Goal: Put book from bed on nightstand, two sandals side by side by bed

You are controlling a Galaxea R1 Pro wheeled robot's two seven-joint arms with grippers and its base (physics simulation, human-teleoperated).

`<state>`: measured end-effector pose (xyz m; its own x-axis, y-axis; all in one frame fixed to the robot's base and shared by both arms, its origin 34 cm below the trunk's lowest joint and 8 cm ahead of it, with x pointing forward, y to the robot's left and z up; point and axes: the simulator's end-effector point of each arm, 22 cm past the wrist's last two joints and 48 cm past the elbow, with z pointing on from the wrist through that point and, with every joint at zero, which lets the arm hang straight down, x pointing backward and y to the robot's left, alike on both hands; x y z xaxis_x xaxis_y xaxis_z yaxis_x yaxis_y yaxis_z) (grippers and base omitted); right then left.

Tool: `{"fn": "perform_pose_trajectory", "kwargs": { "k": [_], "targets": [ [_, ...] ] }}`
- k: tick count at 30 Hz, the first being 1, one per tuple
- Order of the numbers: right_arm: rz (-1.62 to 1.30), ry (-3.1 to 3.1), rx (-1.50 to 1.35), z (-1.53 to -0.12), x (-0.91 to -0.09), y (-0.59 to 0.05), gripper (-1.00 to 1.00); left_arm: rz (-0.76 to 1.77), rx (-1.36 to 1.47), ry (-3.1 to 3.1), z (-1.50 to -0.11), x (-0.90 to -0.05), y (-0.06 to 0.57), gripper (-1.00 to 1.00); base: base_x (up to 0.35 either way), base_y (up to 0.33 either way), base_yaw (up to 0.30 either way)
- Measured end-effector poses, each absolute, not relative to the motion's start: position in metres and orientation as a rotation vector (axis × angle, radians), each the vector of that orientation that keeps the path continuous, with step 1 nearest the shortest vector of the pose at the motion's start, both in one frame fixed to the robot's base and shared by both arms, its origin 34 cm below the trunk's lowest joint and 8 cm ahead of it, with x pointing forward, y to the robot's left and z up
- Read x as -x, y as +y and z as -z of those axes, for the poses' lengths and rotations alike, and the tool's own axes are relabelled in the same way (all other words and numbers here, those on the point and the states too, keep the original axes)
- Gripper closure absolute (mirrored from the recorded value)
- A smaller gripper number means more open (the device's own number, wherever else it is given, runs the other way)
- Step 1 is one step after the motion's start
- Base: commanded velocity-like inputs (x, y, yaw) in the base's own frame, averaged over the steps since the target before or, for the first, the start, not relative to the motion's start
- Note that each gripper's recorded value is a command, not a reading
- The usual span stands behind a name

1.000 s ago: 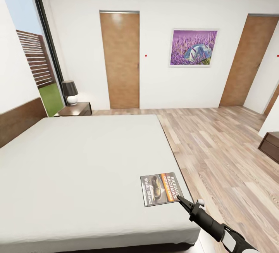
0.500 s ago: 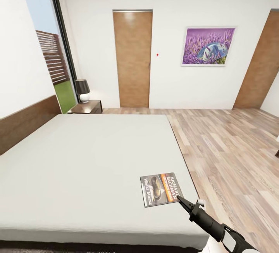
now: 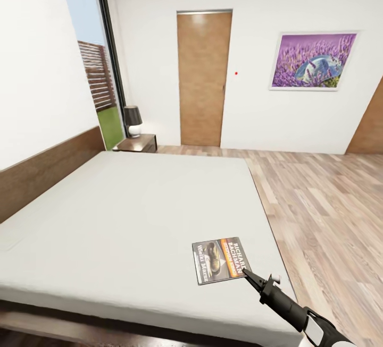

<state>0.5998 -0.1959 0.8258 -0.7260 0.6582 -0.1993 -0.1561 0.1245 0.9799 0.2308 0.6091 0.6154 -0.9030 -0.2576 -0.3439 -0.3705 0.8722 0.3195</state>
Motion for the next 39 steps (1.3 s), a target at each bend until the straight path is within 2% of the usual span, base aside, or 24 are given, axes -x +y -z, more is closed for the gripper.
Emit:
{"fn": "perform_pose_trajectory", "kwargs": {
  "k": [29, 39],
  "targets": [
    [-1.674, 1.81, -0.51, -0.846, -0.59, -0.193, 1.0, -0.534, 0.451, 2.802, -0.639, -0.215, 0.592, -1.0, 0.0, 0.0, 0.214],
    [-1.674, 1.82, -0.519, -0.851, -0.586, -0.193, 1.0, -0.441, 0.414, 2.855, -0.627, -0.207, 0.542, -1.0, 0.0, 0.0, 0.209]
  ]
}}
